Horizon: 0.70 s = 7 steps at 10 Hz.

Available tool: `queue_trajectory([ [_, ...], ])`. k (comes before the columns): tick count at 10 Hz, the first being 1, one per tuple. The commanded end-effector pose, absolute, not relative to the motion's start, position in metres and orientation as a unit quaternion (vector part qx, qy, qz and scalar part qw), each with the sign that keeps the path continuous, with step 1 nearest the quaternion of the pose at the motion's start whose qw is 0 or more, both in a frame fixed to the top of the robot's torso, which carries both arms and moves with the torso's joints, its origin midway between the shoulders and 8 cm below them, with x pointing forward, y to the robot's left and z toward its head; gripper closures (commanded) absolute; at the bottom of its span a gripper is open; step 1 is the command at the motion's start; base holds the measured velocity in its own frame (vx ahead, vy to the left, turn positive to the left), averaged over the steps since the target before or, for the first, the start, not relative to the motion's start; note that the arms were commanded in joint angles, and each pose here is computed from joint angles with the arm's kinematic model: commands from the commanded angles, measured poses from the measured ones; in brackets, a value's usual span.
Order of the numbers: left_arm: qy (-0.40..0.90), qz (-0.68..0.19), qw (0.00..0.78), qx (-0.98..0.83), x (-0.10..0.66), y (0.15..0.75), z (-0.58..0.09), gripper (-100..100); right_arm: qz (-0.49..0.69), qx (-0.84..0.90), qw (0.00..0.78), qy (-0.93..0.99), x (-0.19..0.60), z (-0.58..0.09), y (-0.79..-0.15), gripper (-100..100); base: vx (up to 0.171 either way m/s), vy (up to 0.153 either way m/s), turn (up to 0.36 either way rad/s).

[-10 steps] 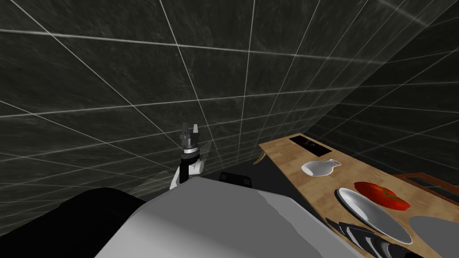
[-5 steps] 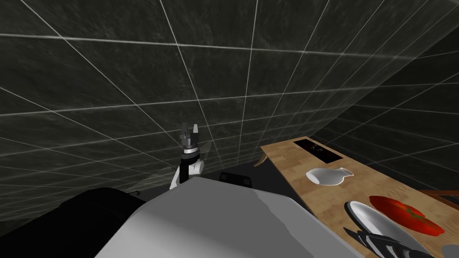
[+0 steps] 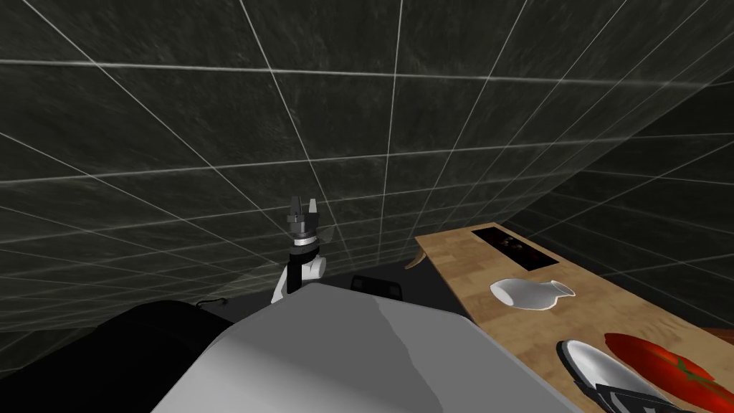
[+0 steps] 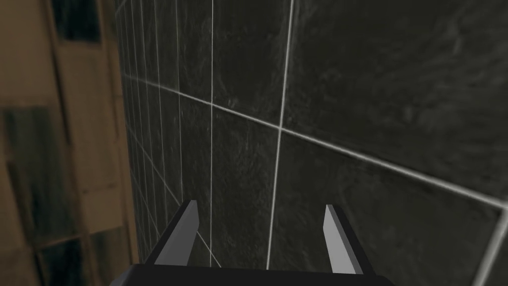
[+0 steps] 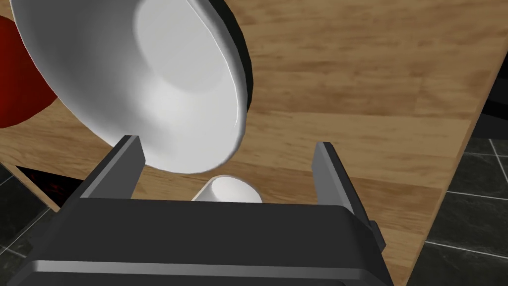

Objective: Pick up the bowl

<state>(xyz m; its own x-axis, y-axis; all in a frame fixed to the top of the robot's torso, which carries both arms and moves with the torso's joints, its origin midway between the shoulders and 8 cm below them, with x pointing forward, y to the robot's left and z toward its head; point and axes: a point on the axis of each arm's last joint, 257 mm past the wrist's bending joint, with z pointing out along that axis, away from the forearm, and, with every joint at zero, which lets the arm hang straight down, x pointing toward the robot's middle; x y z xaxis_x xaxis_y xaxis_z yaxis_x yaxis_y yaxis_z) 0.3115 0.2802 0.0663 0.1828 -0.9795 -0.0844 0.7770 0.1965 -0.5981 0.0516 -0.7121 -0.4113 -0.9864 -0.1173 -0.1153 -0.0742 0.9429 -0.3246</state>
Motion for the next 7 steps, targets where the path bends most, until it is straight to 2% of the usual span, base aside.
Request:
queue_trajectory([
  [1, 0.233, -0.595, 0.738, -0.218, 0.312, 0.28, 0.066, 0, -0.16, -0.047, 0.056, 0.984, 0.045, -0.417, -0.71, -100, 0.024, -0.084, 0.027],
  [2, 0.233, -0.595, 0.738, -0.218, 0.312, 0.28, 0.066, 0, -0.141, -0.04, 0.042, 0.988, 0.029, -0.437, -0.691, -100, 0.038, -0.105, 0.029],
  [3, 0.233, -0.595, 0.738, -0.218, 0.312, 0.28, 0.066, 0, -0.151, -0.045, 0.05, 0.986, 0.042, -0.425, -0.702, -100, 0.019, -0.051, 0.013],
  [4, 0.233, -0.595, 0.738, -0.218, 0.312, 0.28, 0.066, 0, -0.149, -0.043, 0.048, 0.987, 0.041, -0.427, -0.7, 0, 0.003, -0.009, 0.001],
  [5, 0.233, -0.595, 0.738, -0.218, 0.312, 0.28, 0.066, 0, -0.149, -0.051, 0.049, 0.986, 0.035, -0.433, -0.697, -100, 0.069, -0.024, -0.112],
  [7, 0.233, -0.595, 0.738, -0.218, 0.312, 0.28, 0.066, 0, -0.149, -0.06, 0.049, 0.986, 0.026, -0.441, -0.693, -100, 0.14, -0.032, -0.098],
])
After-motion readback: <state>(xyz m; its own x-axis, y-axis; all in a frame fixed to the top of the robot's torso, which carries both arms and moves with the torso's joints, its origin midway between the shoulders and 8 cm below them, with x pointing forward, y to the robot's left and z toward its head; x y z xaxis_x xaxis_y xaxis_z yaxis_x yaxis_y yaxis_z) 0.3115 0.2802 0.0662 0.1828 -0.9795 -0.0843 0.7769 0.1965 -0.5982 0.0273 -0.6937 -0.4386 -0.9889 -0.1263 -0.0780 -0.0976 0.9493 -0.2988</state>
